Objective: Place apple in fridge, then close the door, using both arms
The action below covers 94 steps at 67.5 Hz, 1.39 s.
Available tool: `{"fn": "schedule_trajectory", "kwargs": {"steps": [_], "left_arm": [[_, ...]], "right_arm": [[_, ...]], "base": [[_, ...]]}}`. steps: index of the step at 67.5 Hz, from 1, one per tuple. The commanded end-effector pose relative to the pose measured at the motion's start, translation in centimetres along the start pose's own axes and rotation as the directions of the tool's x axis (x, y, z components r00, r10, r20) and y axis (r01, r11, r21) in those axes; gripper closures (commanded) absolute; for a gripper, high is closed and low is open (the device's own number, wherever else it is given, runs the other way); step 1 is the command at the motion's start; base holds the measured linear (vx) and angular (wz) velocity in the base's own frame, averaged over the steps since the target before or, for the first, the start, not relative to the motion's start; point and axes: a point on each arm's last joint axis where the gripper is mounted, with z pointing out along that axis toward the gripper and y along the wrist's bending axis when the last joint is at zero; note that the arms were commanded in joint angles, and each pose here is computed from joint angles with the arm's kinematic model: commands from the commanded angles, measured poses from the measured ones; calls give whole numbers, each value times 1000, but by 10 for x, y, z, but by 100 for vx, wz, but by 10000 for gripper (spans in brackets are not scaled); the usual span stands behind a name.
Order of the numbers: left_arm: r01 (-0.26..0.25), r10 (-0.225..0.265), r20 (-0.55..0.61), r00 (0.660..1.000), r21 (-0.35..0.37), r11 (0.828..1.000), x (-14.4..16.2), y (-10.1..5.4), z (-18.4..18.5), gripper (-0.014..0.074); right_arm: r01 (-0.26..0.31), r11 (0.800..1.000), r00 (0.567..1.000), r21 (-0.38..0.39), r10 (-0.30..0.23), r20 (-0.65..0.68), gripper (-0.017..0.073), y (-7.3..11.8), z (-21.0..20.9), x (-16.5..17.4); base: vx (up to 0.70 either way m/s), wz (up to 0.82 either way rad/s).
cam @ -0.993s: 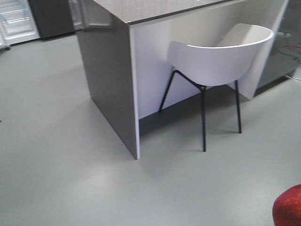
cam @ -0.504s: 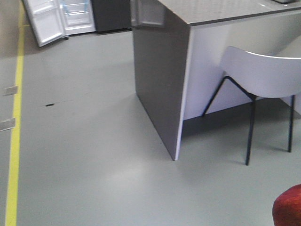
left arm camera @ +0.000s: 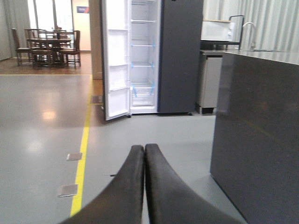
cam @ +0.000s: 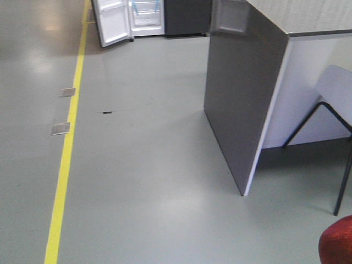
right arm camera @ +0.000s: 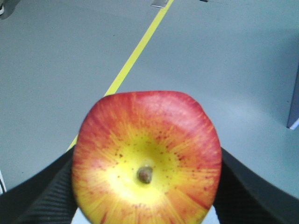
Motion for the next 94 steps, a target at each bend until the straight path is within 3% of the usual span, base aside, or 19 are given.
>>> {"fn": "schedule_trajectory", "kwargs": {"steps": [1,94], "left_arm": [[15,-14,67,998,-2,1000,0,1,-1,599],[15,-14,67,998,-2,1000,0,1,-1,599]], "right_arm": [[7,1000,997,-5,-6,83,363,1,-4,-11],[7,1000,996,-5,-6,84,363,1,-4,-11]], "base": [[2,30],[8,21]]}}
